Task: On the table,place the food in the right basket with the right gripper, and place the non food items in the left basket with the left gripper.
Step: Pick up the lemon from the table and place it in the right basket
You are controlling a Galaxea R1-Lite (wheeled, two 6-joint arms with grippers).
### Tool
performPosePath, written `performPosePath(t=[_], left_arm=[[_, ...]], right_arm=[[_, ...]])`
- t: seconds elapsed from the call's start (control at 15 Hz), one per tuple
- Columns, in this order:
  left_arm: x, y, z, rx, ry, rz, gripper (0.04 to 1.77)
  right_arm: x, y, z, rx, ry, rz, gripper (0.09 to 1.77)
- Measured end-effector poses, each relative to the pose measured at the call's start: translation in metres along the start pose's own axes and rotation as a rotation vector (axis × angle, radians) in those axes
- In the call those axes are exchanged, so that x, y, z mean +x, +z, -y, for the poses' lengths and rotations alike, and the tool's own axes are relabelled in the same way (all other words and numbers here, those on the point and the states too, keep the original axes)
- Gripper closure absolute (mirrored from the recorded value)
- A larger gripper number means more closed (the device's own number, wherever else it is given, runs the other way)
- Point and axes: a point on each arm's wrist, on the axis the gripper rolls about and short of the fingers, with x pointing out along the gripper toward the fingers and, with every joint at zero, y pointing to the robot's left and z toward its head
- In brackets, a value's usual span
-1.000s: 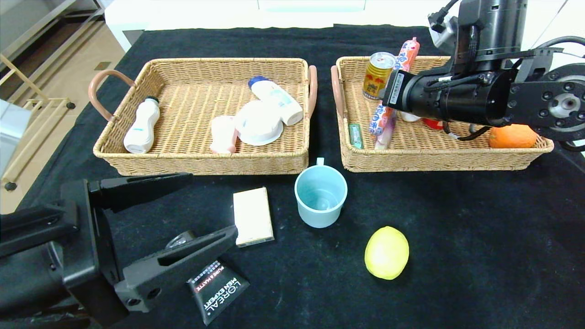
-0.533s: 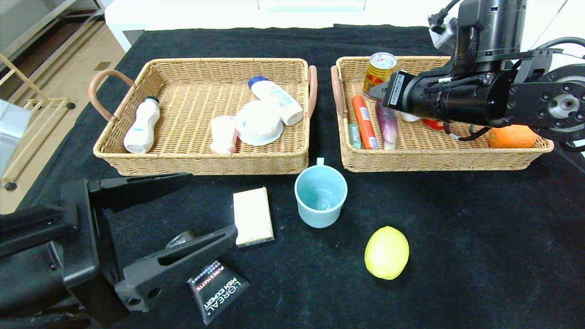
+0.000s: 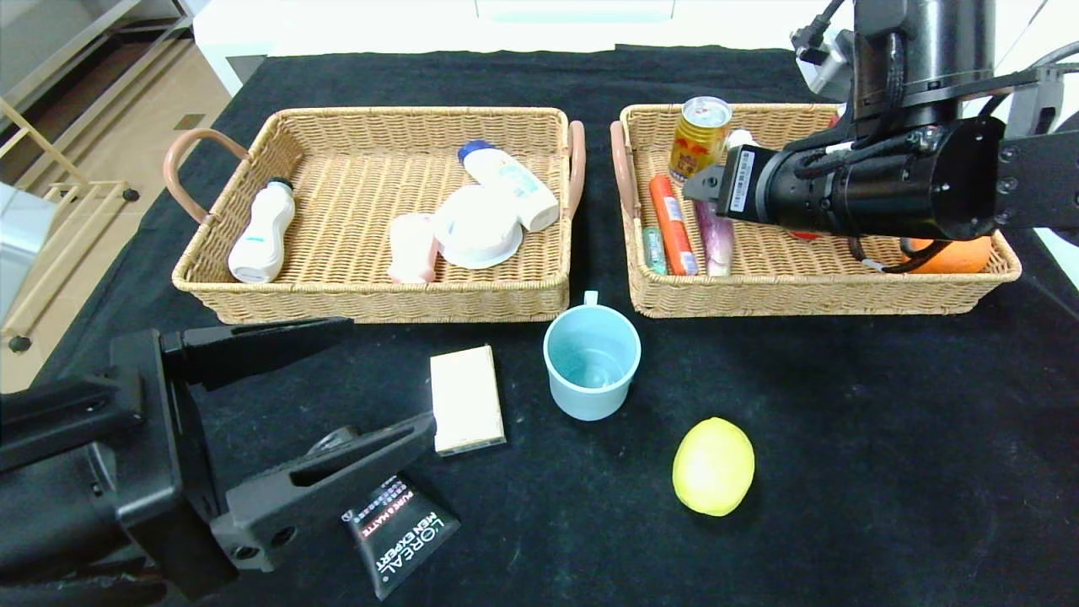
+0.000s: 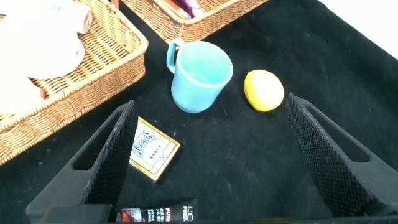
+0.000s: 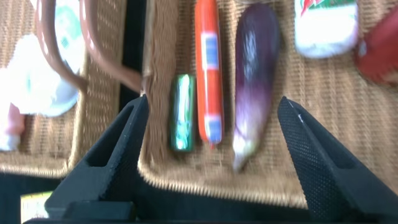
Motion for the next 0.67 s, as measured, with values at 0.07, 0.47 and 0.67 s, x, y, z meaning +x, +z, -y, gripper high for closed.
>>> performPosePath(t=[0.07, 0.47, 0.67], left_arm=[[0.0, 0.0, 0.0, 0.0, 0.001, 0.0, 0.09], [-0.001, 0.0, 0.0, 0.007, 0.005, 0.001, 0.09], [-0.001, 0.0, 0.0, 0.007, 0.004, 0.0, 0.09]], right_arm=[[-0.006, -0.005, -0.001, -0.022, -0.03, -0.041, 0.3], [-0.052, -0.028, -0.008, -0.094, -0.082, -0.278, 0.22], [-0.066, -0.041, -0.019, -0.073, -0.09, -0.366, 0.2]])
